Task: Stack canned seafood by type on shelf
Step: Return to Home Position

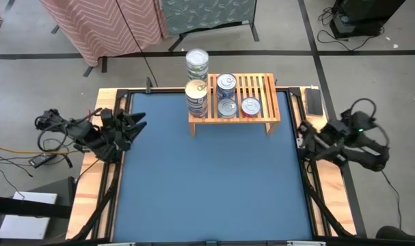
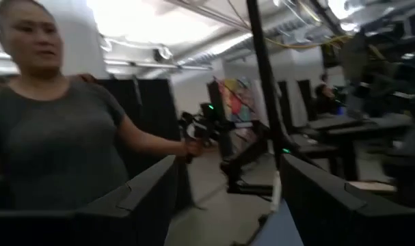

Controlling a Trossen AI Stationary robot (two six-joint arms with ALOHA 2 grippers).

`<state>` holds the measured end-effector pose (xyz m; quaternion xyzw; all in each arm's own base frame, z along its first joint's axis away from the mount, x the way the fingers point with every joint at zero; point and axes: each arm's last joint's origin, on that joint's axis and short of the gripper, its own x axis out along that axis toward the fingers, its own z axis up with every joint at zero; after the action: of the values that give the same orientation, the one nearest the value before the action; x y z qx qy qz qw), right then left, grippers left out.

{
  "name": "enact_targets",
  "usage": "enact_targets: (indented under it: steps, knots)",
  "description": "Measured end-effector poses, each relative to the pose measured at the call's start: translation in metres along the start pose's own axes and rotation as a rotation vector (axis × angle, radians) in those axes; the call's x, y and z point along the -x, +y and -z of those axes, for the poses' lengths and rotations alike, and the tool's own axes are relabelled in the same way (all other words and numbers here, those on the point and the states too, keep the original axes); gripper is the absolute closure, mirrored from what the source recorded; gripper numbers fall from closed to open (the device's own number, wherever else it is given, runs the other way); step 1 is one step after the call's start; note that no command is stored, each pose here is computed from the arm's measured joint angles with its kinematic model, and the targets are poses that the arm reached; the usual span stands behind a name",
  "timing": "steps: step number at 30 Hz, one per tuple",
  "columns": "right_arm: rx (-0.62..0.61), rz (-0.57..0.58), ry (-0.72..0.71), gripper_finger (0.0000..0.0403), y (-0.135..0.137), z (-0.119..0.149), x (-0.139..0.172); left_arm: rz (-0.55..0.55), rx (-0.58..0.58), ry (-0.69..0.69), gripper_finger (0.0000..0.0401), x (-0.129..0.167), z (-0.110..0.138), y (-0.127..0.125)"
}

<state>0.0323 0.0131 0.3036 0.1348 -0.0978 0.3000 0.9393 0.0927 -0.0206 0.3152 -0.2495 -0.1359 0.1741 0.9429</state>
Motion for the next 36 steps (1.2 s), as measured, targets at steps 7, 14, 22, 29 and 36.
enact_targets:
  steps: [7, 14, 22, 29, 36]
  knots:
    - [-0.063, -0.118, -0.095, 0.0146, -0.026, 0.038, -0.008, -0.036, 0.007, 0.025, 0.0105, 0.000, 0.021, 0.009]
    - [-0.076, -0.237, -0.222, 0.0146, -0.035, 0.069, -0.005, -0.091, 0.021, 0.048, 0.0105, 0.001, 0.043, 0.017]
    - [-0.034, -0.261, -0.244, 0.0147, -0.034, 0.074, -0.006, -0.096, 0.082, 0.072, 0.0106, 0.006, 0.068, 0.025]
    - [-0.020, -0.175, -0.166, 0.0145, -0.042, 0.085, -0.011, -0.179, 0.209, 0.035, 0.0105, 0.009, 0.082, 0.033]
    - [-0.116, -0.120, -0.067, 0.0147, -0.049, 0.095, -0.013, -0.085, 0.258, 0.115, 0.0105, 0.009, 0.089, 0.032]
